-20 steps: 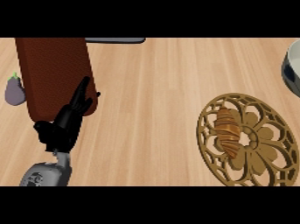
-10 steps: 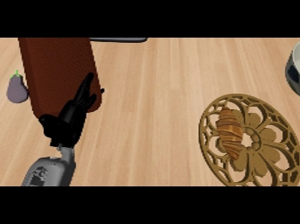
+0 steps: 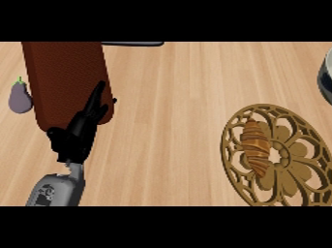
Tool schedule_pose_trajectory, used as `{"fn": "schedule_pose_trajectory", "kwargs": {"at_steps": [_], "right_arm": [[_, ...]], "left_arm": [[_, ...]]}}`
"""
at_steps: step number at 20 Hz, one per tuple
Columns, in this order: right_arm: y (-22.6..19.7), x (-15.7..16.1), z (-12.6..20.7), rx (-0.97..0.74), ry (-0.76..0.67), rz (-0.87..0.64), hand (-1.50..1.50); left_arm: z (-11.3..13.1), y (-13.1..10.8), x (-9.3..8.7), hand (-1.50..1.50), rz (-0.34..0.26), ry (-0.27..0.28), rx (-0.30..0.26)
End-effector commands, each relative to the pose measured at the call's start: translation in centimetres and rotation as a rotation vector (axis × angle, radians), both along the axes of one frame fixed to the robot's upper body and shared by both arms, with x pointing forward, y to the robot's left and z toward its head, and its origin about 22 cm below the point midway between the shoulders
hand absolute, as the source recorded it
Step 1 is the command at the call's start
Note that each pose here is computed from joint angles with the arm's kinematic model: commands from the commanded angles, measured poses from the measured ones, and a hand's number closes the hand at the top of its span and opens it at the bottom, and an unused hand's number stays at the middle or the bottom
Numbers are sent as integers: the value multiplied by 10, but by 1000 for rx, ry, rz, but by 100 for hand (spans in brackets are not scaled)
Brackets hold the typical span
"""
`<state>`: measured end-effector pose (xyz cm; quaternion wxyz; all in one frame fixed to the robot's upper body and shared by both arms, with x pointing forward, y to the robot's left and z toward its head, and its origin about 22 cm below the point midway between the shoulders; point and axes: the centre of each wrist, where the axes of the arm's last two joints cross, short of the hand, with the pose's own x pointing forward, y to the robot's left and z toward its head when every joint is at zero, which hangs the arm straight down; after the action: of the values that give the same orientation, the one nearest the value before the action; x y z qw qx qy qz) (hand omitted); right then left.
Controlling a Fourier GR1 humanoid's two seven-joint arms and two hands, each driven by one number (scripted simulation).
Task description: Pick the sweet potato from the placemat and place it in the bowl
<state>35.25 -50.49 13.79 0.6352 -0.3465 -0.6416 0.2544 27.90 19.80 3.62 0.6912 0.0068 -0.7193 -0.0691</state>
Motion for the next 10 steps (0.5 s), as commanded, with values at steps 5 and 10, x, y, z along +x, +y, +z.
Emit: {"fn": "schedule_pose_trajectory", "kwargs": {"at_steps": [5, 10], "right_arm": [[-14, -5, 17, 211, -246, 31, -150], [-28, -15, 29, 305, -296, -20, -150]], "left_arm": [[-11, 8, -9, 0, 14, 7, -3], [-6, 20, 1, 0, 18, -18, 16]]}}
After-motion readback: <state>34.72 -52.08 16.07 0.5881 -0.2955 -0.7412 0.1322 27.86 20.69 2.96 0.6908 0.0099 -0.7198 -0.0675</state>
